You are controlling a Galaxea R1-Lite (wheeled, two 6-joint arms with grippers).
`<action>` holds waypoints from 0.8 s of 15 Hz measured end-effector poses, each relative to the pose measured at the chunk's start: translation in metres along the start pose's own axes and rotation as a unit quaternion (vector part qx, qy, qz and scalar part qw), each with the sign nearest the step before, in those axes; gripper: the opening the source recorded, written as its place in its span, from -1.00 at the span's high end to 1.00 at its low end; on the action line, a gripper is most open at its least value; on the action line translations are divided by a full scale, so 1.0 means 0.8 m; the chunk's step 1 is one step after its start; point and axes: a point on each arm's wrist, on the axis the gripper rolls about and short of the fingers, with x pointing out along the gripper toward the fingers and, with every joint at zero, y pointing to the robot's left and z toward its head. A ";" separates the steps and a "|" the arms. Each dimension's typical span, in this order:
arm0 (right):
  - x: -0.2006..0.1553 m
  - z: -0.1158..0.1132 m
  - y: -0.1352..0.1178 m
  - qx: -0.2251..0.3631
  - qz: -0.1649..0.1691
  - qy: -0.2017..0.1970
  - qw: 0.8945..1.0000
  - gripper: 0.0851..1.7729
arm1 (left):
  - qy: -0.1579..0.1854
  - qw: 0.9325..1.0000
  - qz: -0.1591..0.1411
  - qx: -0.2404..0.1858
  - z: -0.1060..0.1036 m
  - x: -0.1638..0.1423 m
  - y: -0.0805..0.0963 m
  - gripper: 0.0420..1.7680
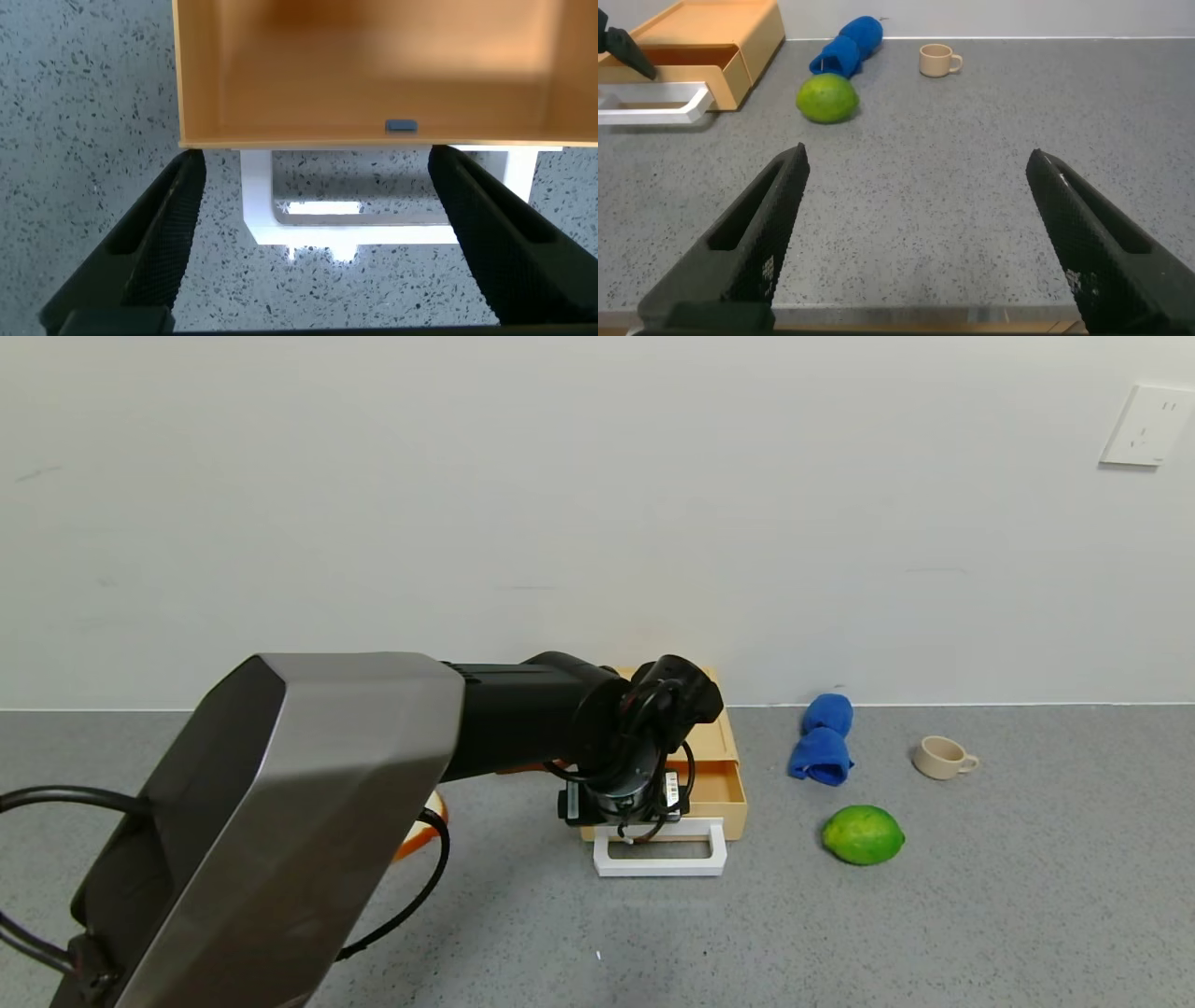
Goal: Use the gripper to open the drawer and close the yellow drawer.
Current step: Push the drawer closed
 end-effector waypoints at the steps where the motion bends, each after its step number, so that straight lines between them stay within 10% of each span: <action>1: 0.000 0.000 0.000 0.000 0.000 0.000 1.000 -0.93 | -0.004 1.000 -0.002 0.000 0.002 0.001 0.000 -0.94; 12: 0.000 0.000 0.000 0.000 0.000 0.000 1.000 -0.93 | -0.055 0.998 -0.020 -0.002 0.029 0.021 0.011 -0.94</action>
